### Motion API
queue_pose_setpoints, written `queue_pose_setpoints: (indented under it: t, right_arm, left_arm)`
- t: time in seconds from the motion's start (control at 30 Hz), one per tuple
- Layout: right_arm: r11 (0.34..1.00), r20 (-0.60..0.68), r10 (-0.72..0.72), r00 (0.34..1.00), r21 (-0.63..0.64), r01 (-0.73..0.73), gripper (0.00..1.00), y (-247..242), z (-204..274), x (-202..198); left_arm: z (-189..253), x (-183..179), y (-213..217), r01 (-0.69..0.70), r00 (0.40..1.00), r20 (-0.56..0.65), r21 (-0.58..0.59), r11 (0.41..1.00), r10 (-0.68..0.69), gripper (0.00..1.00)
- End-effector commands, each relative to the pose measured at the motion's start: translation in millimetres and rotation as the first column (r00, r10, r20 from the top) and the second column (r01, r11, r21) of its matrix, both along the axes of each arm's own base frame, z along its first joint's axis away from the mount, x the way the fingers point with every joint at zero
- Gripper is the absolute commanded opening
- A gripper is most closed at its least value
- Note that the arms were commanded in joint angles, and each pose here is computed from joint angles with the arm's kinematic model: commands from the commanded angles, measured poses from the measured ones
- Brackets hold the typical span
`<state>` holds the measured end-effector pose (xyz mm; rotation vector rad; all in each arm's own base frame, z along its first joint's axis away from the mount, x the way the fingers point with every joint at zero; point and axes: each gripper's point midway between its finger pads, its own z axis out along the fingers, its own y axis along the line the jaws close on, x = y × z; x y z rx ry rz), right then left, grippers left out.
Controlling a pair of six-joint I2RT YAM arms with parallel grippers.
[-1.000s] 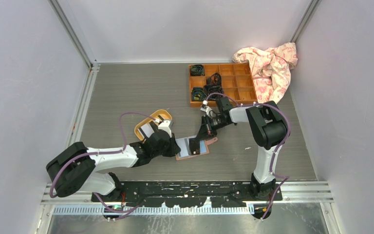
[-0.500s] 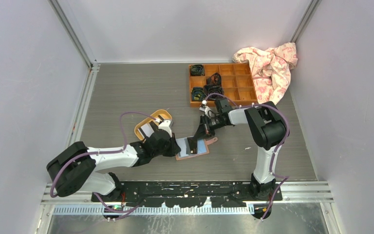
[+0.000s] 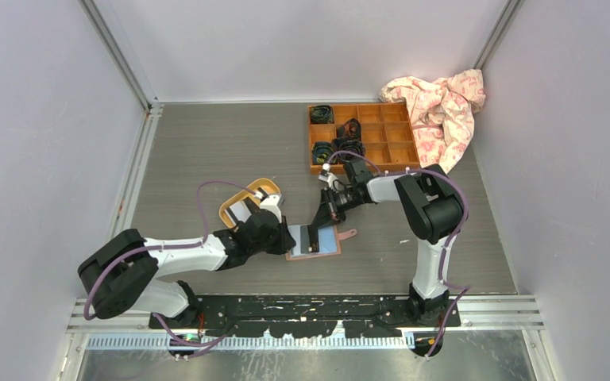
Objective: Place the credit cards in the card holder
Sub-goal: Insert the credit card into the card slot.
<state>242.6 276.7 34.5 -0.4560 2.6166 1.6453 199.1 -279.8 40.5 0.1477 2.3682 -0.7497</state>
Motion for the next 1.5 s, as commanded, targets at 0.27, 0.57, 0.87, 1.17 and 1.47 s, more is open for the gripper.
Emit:
queue_pose_setpoints:
  t: [0.27, 0.57, 0.87, 1.17, 1.47]
  right_arm:
    - [0.999, 0.002, 0.048, 0.999, -0.004, -0.048, 0.08, 15, -6, 3]
    - [0.999, 0.001, 0.048, 0.999, -0.011, -0.048, 0.1, 15, -7, 3]
    - [0.998, 0.002, 0.052, 0.999, -0.019, -0.052, 0.1, 14, -9, 2]
    - [0.998, 0.002, 0.052, 0.999, -0.025, -0.052, 0.1, 13, -9, 3]
    - [0.998, 0.001, 0.056, 0.998, -0.035, -0.056, 0.1, 12, -11, 2]
  left_arm:
    - [10, 3, -17, 0.056, 0.998, 0.008, -0.016, 0.998, -0.056, 0.15]
    - [57, -2, -22, 0.058, 0.994, 0.088, -0.006, 0.998, -0.057, 0.3]
    - [70, -19, -75, 0.114, 0.98, 0.148, 0.127, 0.985, -0.133, 0.29]
    - [34, -12, -96, 0.127, 0.984, 0.062, 0.405, 0.906, -0.166, 0.23]
    - [23, -1, -95, 0.102, 0.987, 0.055, 0.521, 0.848, -0.153, 0.17]
